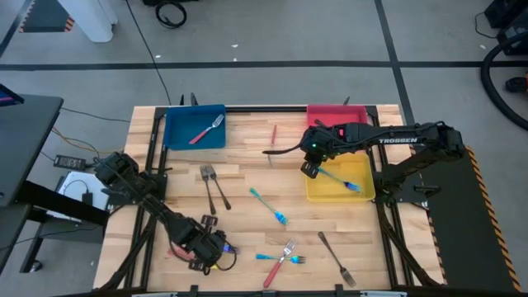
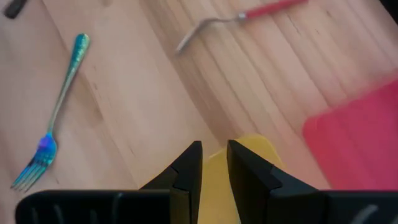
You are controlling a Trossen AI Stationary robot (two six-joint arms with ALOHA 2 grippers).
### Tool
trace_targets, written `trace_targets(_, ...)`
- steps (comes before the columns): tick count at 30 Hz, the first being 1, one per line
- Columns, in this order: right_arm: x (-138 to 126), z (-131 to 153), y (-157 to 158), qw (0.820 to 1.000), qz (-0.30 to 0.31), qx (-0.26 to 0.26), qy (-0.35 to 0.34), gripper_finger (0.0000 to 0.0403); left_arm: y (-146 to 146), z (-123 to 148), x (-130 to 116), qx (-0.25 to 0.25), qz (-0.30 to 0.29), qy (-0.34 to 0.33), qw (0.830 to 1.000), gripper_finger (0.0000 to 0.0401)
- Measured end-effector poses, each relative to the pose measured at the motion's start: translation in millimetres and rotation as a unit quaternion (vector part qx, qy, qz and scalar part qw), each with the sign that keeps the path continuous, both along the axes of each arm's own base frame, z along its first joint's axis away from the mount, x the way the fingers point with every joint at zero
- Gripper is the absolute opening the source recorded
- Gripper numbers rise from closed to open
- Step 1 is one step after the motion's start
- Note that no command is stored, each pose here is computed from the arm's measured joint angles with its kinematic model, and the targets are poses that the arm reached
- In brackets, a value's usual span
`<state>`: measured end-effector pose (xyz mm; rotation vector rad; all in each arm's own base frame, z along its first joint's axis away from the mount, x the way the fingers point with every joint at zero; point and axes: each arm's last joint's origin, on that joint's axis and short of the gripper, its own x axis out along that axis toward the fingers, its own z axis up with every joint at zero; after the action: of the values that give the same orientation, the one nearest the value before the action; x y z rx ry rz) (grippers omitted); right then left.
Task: Sort silverware by color (type)
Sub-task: Put the bottom left blue fork into the yellow bin
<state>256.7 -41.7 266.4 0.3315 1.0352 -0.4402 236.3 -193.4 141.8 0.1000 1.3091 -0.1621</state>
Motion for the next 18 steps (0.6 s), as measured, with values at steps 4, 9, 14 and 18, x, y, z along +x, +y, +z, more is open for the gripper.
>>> trace_targets(4, 4.3, 2.0, 6.1, 0.999, 0.037, 0.001, -0.019, 0.0083, 19.4, 14.7, 5.4, 0.045, 0.034, -0.037, 0.998, 0.0009)
trace_targets(9, 3.1, 12.1, 21.6, 0.996, 0.077, 0.0, -0.053, 0.0083, 40.7, 36.7, 1.5, 0.082, 0.055, -0.052, 0.994, 0.0009)
trace_targets(14, 0.0, 28.1, 44.0, 0.988, 0.108, -0.01, -0.112, 0.0083, 58.6, 59.9, 3.7, 0.108, 0.074, -0.111, 0.985, 0.0009)
trace_targets(18, -0.7, 38.1, 66.4, 0.978, 0.132, -0.03, -0.157, 0.0083, 76.0, 73.7, 7.1, 0.145, 0.12, -0.158, 0.969, 0.0009)
